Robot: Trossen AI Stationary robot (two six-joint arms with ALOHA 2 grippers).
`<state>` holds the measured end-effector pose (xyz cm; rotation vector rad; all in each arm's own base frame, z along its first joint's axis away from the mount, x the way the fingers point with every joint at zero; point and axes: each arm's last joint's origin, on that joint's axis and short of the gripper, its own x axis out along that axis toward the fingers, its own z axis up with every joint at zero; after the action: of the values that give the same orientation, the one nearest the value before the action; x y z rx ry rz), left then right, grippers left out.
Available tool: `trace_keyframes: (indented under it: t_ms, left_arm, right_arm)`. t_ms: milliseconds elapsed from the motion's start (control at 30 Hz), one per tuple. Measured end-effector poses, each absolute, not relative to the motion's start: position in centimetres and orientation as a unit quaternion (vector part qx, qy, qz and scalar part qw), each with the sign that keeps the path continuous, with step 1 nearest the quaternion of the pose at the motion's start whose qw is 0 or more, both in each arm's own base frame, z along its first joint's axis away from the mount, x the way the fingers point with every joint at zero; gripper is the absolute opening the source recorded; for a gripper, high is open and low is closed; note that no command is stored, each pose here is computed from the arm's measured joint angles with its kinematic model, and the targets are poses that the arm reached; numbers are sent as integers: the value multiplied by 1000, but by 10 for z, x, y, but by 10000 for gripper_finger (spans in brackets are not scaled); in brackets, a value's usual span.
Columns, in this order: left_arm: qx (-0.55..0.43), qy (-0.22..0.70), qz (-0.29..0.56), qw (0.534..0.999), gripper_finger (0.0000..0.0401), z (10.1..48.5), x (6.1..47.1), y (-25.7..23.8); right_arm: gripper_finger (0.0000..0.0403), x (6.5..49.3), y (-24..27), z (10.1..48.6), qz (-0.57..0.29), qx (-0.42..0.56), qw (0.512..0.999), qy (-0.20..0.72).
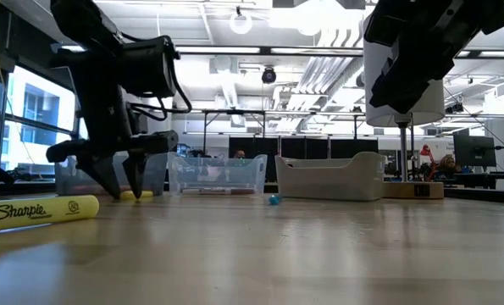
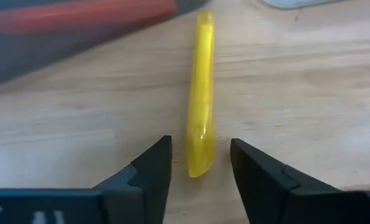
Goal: Pick & Place Markers
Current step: Put the yellow pen into the black bin
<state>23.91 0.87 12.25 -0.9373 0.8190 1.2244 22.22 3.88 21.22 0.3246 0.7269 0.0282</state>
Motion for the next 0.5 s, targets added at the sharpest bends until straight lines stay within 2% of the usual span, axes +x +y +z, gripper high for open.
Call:
trace_keyframes:
  t_ms: [200,367,500]
  left_arm:
    - [-422,354,557,621,93,118,237,8]
    - [-432,347,554,621,26,120,240,8]
    - [-443,375,506,638,21,126,252,0]
  right_arm:
    - [1,222,39,212,13,159,921,354]
    - [2,222,39,212,13,159,921,354]
    - [1,222,39,212,14,158,922,355]
